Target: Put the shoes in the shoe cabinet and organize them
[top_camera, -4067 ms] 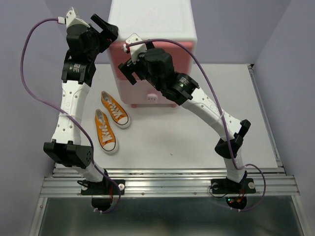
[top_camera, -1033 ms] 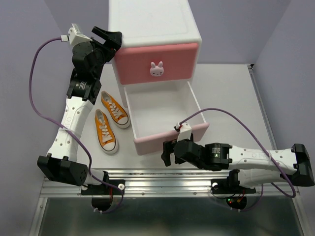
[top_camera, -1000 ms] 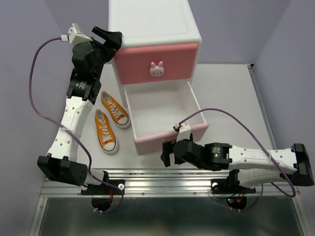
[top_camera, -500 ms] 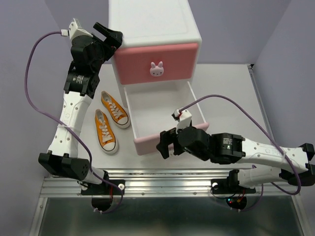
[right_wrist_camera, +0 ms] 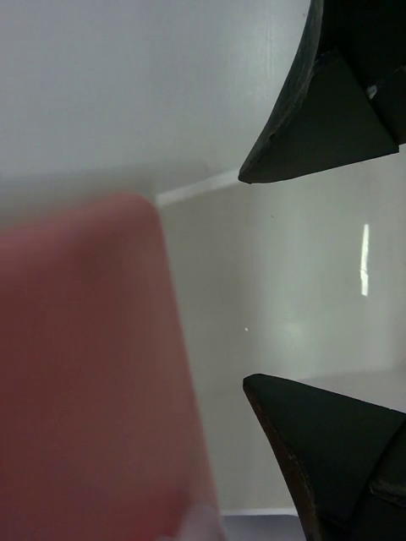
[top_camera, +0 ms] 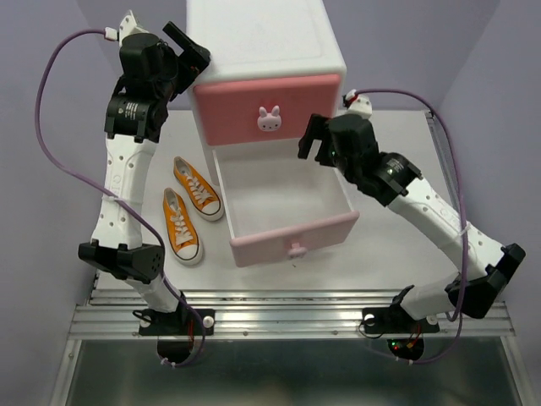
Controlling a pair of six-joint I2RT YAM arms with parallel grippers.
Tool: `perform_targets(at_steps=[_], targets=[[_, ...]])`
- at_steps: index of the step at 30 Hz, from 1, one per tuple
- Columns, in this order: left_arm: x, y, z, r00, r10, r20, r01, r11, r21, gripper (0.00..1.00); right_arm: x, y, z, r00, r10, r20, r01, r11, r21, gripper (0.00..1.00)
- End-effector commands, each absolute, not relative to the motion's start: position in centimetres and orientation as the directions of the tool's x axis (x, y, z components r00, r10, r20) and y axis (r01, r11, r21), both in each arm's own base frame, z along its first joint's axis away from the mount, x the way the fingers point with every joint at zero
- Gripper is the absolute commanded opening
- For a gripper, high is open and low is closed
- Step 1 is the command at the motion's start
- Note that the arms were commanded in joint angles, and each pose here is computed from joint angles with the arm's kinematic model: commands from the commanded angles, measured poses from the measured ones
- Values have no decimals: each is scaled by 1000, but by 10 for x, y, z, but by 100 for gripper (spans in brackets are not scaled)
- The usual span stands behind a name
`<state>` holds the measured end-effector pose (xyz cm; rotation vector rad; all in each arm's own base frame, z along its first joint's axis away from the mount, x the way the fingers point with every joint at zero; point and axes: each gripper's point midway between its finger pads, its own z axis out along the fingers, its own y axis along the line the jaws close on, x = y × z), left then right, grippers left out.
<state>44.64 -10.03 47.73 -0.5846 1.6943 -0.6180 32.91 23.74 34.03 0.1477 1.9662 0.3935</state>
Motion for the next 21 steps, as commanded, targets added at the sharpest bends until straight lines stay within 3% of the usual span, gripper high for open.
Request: perform_targets(at_steps=[1,6,12,17,21], targets=[[443,-80,501,-133,-662,-738,-64,748,-660,99,369,205,388,-324,357,-876,-62,916,396,100],[441,-85,538,-90,-690,-719,77,715,-695,99,392,168,401,-249,469,-847,55,880,471,100],[435,-64,557,-41,-718,-695,99,689,-718,99,388,109,393,-172,581,-796,198,812,549,100],[416,-3,534,3,-719,-695,-63,694,-718,99,385,83,381,-154,594,-789,257,795,549,100],[393,33,470,-49,-708,-705,-273,688,-672,99,390,71,365,-183,610,-771,296,782,549,100]])
